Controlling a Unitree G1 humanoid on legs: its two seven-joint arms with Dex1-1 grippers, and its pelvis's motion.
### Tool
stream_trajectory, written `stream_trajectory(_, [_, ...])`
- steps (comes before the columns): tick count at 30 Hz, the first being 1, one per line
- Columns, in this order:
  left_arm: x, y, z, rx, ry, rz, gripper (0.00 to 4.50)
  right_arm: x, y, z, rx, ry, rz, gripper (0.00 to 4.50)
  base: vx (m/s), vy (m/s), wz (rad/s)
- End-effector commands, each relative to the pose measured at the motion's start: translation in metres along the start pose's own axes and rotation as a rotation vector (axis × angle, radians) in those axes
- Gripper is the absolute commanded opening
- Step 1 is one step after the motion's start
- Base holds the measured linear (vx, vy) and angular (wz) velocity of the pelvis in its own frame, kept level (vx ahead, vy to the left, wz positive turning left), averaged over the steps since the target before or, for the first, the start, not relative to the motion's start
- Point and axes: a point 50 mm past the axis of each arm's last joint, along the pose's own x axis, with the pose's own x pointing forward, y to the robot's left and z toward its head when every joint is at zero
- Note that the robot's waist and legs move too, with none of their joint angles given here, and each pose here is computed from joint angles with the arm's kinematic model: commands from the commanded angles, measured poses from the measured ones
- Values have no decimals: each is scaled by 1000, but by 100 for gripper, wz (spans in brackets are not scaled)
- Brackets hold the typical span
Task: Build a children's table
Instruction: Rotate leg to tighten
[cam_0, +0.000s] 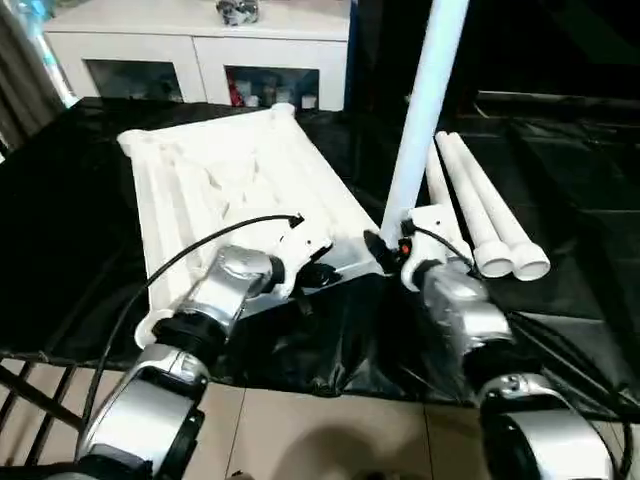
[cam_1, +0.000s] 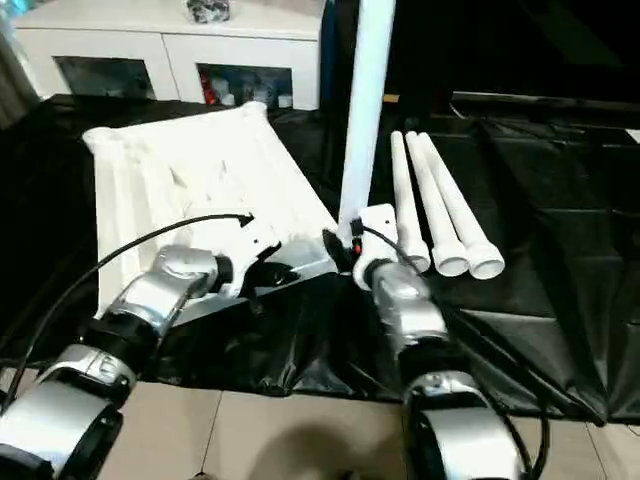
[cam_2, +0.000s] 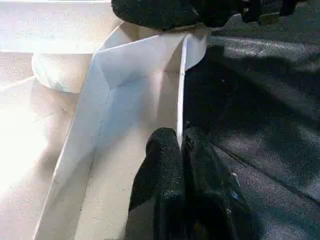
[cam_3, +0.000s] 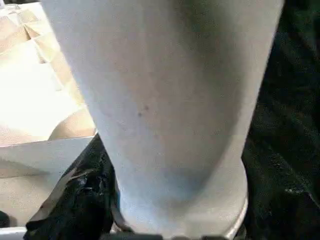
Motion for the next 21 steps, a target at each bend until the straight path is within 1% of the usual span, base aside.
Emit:
stream_trajectory(1, [9,-5,27,77,-88,8,0,8,41,-15,19,60,177,351,0,0,0])
stream_trajectory(3, [7,-6,24,82,-81,-6,0,8,37,-13,22,52,172,381,0,0,0])
stream_trajectory(4, [6,-6,23,93,-82,-18,0,7,35,-11,4,47,180,381,0,0,0])
stream_trajectory(5, [2,-6,21,117,-82,-43,0,5,30,-8,-49,41,213,390,0,0,0])
stream_trajectory(7, [-2,-5,19,145,-87,-75,0,1,25,-5,-104,37,270,390,0,0,0])
stream_trajectory(10, [-8,-4,15,164,-82,-109,0,-5,19,-1,-139,35,380,390,0,0,0])
stream_trajectory(12, [-16,-3,10,186,-81,-178,0,-17,10,1,-190,51,520,390,0,0,0])
stream_trajectory(14, [-19,-3,7,184,-68,-209,0,-21,6,3,-195,63,576,390,0,0,0])
stream_trajectory(16, [-23,-2,3,200,-52,-244,0,-26,2,4,-223,71,623,390,0,0,0])
stream_trajectory(19, [-31,-1,-2,208,-34,-297,0,-33,-3,4,-242,112,716,390,0,0,0])
stream_trajectory(21, [-34,0,-4,199,-22,-319,0,-35,-4,4,-247,128,748,390,0,0,0])
